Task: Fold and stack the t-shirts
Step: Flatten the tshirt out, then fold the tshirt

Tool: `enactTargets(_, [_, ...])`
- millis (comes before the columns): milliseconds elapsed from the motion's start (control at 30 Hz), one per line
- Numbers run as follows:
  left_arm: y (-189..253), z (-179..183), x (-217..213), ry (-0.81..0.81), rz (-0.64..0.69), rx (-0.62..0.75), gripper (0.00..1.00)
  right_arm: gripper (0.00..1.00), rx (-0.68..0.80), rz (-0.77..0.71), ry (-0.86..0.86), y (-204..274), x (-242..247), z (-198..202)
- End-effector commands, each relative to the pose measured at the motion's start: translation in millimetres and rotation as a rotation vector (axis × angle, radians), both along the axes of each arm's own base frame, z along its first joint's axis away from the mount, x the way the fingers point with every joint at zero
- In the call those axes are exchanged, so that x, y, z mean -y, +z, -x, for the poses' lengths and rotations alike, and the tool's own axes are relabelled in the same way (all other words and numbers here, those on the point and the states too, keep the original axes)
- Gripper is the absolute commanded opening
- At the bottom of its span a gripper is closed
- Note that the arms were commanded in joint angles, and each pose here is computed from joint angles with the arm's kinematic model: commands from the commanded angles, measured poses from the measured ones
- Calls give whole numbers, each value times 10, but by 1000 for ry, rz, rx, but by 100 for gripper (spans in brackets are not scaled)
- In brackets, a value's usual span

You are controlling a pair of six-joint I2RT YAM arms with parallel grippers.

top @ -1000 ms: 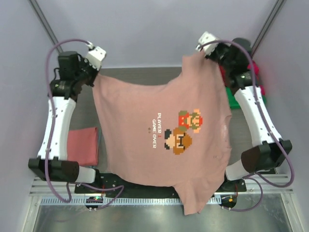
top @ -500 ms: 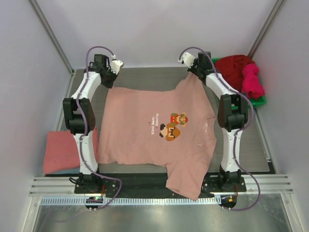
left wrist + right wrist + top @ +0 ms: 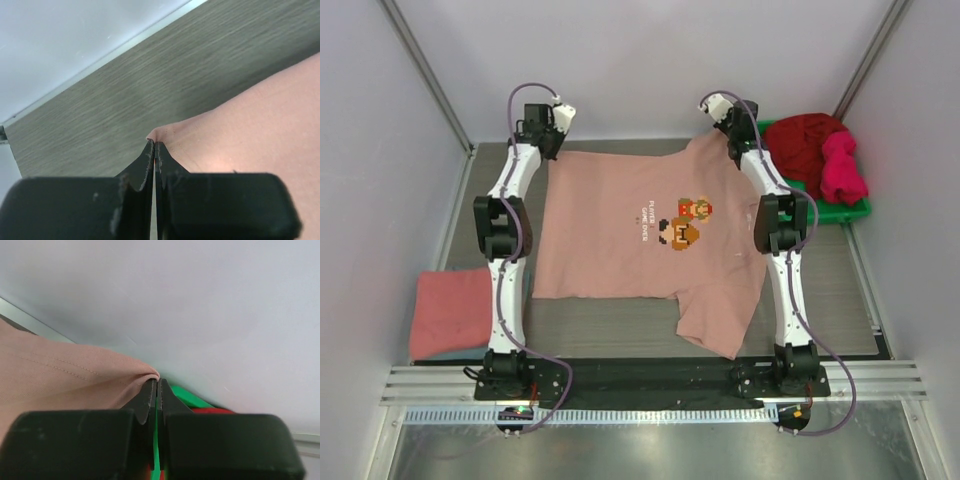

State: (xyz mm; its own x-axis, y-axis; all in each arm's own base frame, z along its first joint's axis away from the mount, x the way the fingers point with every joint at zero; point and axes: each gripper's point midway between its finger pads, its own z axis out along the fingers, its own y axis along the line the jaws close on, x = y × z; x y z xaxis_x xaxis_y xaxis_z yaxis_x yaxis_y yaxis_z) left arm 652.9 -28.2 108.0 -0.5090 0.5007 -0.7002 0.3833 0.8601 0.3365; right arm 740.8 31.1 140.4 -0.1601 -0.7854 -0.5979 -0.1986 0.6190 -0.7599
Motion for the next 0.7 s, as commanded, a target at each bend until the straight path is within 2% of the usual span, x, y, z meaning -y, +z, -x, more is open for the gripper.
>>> enactTargets(0, [430, -302, -43, 28, -11, 179, 0, 1, 180, -31, -4, 622, 10, -98])
enactTargets(133, [504, -307, 42, 11, 13, 197, 0, 1, 141, -26, -11, 591, -13, -4])
enactTargets(167, [665, -270, 92, -3, 22, 216, 0, 1, 161, -31, -12, 812, -4, 60])
enactTargets(200, [710, -239, 130, -15, 29, 217, 0, 1, 125, -37, -15, 706, 8, 117])
enactTargets(233, [658, -173, 163, -24, 40, 194, 0, 1, 95, -38, -8, 698, -8, 176])
enactTargets(267, [882, -101, 253, -59, 58, 219, 0, 1, 84, -45, 11, 807, -42, 280])
enactTargets(300, [813, -26, 284, -75, 62, 193, 0, 1, 70, -52, 19, 823, -61, 339])
enactTargets(400, [990, 173, 391, -131, 73, 193, 0, 1, 12, -47, 54, 841, -126, 566])
enactTargets(467, [1034, 262, 409, -142, 76, 184, 0, 1, -39, -21, 69, 689, -177, 687])
enactTargets(667, [1032, 504, 388, -144, 78, 123, 0, 1, -80, -26, 87, 752, -270, 951])
